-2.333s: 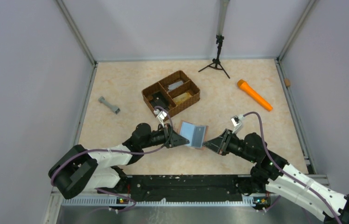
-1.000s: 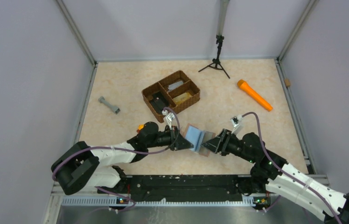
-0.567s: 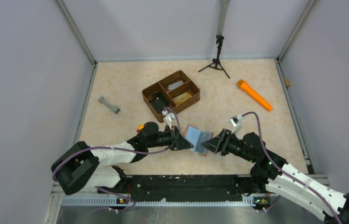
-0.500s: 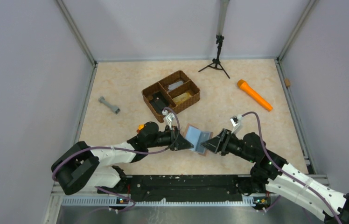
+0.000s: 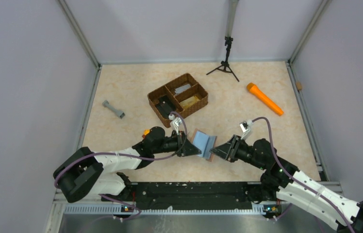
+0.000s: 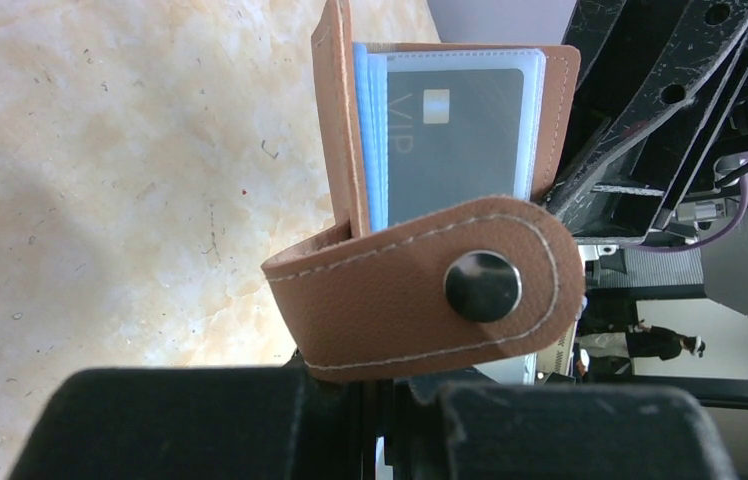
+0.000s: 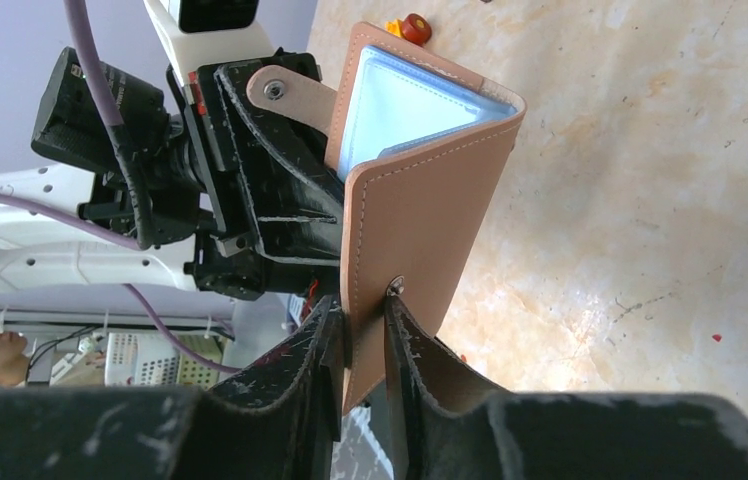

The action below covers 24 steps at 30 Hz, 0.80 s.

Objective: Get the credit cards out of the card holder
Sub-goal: Remove the credit card from the card holder.

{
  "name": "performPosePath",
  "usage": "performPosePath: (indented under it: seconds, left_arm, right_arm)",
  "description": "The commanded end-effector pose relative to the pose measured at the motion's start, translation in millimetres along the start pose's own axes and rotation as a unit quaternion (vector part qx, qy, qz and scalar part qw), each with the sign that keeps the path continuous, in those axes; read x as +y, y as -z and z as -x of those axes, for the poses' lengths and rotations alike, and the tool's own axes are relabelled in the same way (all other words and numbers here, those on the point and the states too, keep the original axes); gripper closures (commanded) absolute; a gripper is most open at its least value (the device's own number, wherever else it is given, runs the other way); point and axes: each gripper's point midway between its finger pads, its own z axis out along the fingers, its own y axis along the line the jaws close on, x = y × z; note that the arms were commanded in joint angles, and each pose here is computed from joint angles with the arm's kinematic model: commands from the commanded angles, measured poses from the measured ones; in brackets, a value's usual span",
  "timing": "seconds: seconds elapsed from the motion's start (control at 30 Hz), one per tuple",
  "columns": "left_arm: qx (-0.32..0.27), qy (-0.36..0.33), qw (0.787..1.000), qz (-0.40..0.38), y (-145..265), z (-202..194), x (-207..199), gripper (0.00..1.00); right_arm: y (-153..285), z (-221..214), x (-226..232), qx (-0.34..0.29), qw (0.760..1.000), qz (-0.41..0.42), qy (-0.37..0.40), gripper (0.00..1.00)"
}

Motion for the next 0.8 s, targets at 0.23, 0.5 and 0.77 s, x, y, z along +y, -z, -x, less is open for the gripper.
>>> performPosePath:
  seconds: [0.23,0.5,0.77]
  left_arm:
    - [-0.009,-0.029,0.998,-0.061,-5,14,-39,1.0]
    - [-0.004,-0.031,0.997,-0.071,-7,13,-45,1.0]
    - [0.0,-0.034,0.996,-0.079,-8,12,-51,1.0]
  right_arm:
    - [-5,7,17,-0.01,0.999,0.035,0.004,0.76]
    - [-5,7,12,-0.01,1.0,0.024,0.003,0.87]
    - [-7,6,8,-0.008,1.0,0.015,0.002,0.89]
